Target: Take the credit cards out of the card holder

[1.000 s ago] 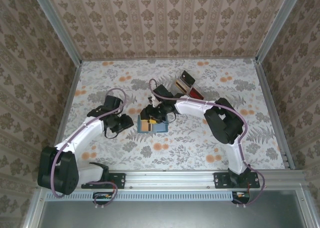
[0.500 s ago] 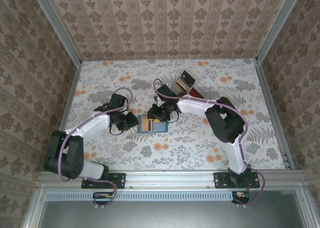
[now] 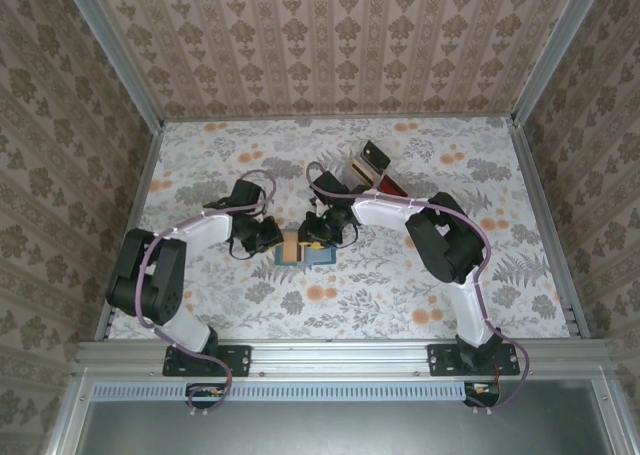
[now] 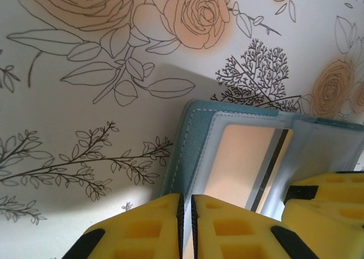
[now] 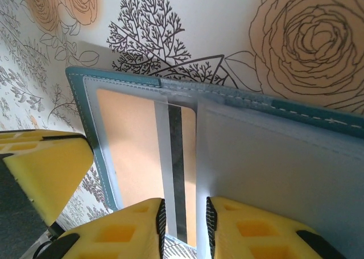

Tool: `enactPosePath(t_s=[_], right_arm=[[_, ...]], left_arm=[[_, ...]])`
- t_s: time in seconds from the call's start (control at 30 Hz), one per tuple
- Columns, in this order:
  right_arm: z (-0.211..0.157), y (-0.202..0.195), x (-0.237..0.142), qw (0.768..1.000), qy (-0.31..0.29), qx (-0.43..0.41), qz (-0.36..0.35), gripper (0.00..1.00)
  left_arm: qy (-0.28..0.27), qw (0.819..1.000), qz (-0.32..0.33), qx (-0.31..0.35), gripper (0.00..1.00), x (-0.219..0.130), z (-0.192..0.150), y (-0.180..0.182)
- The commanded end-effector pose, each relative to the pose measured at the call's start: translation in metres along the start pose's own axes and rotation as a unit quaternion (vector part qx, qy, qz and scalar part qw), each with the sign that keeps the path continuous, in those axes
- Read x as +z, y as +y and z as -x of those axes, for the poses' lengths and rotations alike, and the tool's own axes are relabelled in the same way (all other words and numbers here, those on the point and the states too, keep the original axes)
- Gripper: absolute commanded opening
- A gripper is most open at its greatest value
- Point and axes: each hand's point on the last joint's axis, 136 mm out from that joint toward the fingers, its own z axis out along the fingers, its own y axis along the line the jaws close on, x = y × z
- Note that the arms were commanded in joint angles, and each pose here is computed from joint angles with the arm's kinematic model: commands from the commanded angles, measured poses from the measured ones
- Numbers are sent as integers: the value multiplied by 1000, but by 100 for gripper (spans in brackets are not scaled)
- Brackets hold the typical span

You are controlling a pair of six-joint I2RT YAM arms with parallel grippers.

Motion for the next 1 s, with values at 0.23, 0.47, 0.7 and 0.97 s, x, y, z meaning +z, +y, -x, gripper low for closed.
enactPosePath(t_s=[0.23,0.47,0.7,0.97], right_arm=[[-1,-11,7,1000,8,7,-26,28],[-2,-11,9,999,12,3,-31,29],[-5,-9,12,999,25,-11,-36,25],[-4,-17,16,998,30,-6,-60,26]], left_arm=[[24,999,29,-8,13,15,-10,13],[39,998,53,-16,12,21,-24,31],[46,997,62,-22,11,26,-32,42],[47,997,58,-25,11,30,-34,43]])
